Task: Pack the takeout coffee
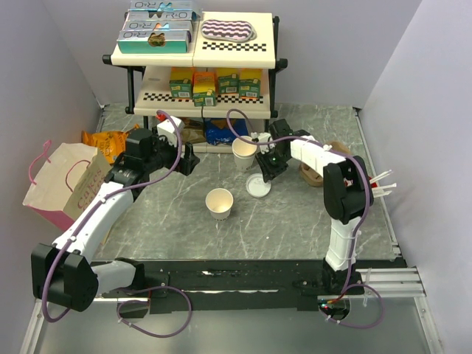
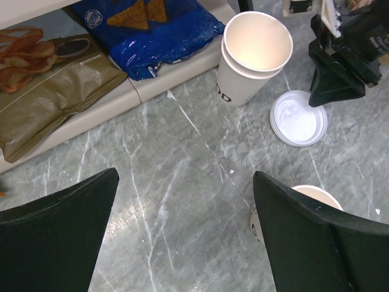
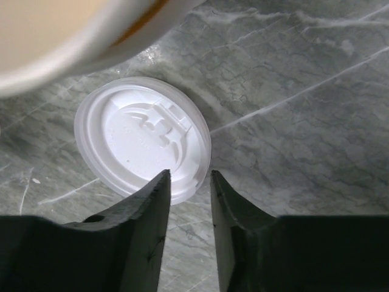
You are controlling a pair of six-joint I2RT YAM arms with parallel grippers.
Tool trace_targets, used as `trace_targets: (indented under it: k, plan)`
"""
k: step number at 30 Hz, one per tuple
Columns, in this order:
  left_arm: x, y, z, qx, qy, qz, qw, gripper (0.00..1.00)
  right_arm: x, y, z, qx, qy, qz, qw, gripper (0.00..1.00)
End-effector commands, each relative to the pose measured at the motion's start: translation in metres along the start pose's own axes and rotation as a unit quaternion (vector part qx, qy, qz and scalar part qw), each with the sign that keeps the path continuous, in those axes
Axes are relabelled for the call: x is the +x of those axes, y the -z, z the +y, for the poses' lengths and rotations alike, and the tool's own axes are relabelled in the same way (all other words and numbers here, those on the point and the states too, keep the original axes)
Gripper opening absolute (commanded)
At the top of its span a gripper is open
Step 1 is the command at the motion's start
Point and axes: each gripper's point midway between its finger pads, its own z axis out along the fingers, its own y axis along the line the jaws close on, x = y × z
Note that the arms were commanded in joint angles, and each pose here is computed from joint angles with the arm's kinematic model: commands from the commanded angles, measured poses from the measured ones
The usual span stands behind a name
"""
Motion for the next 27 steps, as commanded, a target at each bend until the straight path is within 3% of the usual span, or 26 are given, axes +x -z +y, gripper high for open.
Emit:
trace_targets:
  k: [1,17,27]
  plan:
    - [-0.0204,0.0006,-0.0005,0.001,-0.014,-0.024,1.0,0.99,-0.0133,-0.0024,-0.0074,0.008,-0.013,-0.011,1.0,0.36]
    - [-0.0183,0.0011,0.0006,-0.001,-0.012,-0.027,1.0,0.99,-0.0173,-0.0024,-0.0151,0.026,-0.009,-0.011,1.0,0.08]
    - [-0.0163,0.0011,-0.0005,0.0,-0.011,-0.027,1.0,0.99,-0.015,-0.0051,-0.0137,0.019,-0.012,-0.005,1.0,0.14]
